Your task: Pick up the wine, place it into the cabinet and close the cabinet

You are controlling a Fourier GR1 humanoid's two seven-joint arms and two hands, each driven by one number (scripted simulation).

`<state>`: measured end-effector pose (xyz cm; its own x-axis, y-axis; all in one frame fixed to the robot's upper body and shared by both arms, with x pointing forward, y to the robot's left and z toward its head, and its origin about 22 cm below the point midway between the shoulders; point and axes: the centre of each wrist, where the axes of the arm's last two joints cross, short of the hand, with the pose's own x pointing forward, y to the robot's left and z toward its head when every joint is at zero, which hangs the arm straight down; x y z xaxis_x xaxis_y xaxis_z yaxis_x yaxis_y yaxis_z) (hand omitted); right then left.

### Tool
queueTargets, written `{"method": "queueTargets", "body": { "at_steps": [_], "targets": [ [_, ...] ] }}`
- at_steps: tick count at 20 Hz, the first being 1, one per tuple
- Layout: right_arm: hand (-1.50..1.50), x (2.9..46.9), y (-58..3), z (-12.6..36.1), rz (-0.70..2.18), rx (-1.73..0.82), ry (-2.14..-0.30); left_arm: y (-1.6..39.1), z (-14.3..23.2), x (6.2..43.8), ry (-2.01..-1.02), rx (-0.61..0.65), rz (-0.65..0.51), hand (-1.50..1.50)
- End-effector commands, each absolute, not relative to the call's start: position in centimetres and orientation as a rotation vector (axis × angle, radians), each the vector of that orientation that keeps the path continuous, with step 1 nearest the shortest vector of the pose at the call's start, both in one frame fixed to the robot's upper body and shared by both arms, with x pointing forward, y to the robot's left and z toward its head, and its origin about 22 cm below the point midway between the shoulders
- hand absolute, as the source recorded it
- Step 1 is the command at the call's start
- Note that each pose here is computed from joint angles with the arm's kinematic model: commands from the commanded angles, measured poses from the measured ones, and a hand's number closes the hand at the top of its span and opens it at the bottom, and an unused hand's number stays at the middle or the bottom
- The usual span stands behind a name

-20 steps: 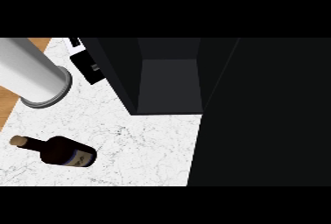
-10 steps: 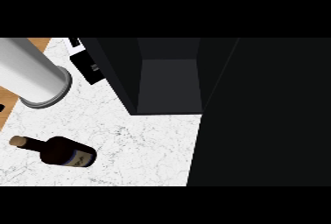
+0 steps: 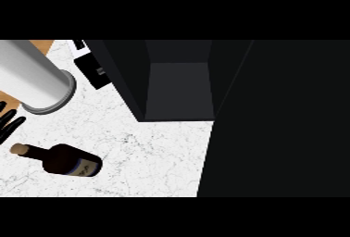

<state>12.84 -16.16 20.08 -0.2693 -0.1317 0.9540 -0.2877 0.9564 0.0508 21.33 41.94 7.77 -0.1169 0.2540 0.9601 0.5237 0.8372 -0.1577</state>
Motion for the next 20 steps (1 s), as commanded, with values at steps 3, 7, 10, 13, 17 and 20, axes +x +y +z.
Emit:
{"method": "queueTargets", "body": {
  "at_steps": [3,7,10,13,17,20],
  "targets": [
    [-1.5,9.8,-17.2,21.6,0.121,0.282,-1.942,43.3,3.9,21.4,-1.688,-0.569,-0.249,-1.5],
    [-1.5,8.1,-18.0,22.0,0.142,0.29,-1.934,44.4,3.2,21.5,-1.665,-0.557,-0.253,-1.5],
    [-1.5,9.1,-16.9,22.0,0.147,0.293,-1.94,43.6,1.2,22.3,-1.654,-0.568,-0.236,-1.5],
    [-1.5,8.8,-17.5,22.1,0.169,0.278,-1.945,42.2,0.6,22.5,-1.629,-0.573,-0.267,-1.5],
    [-1.5,9.8,-17.4,21.3,0.154,0.252,-1.932,42.3,-1.1,23.2,-1.617,-0.558,-0.263,-1.5],
    [-1.5,9.0,-16.9,21.7,0.148,0.269,-1.934,42.2,-2.2,23.0,-1.613,-0.534,-0.237,-1.5]
  ]
}}
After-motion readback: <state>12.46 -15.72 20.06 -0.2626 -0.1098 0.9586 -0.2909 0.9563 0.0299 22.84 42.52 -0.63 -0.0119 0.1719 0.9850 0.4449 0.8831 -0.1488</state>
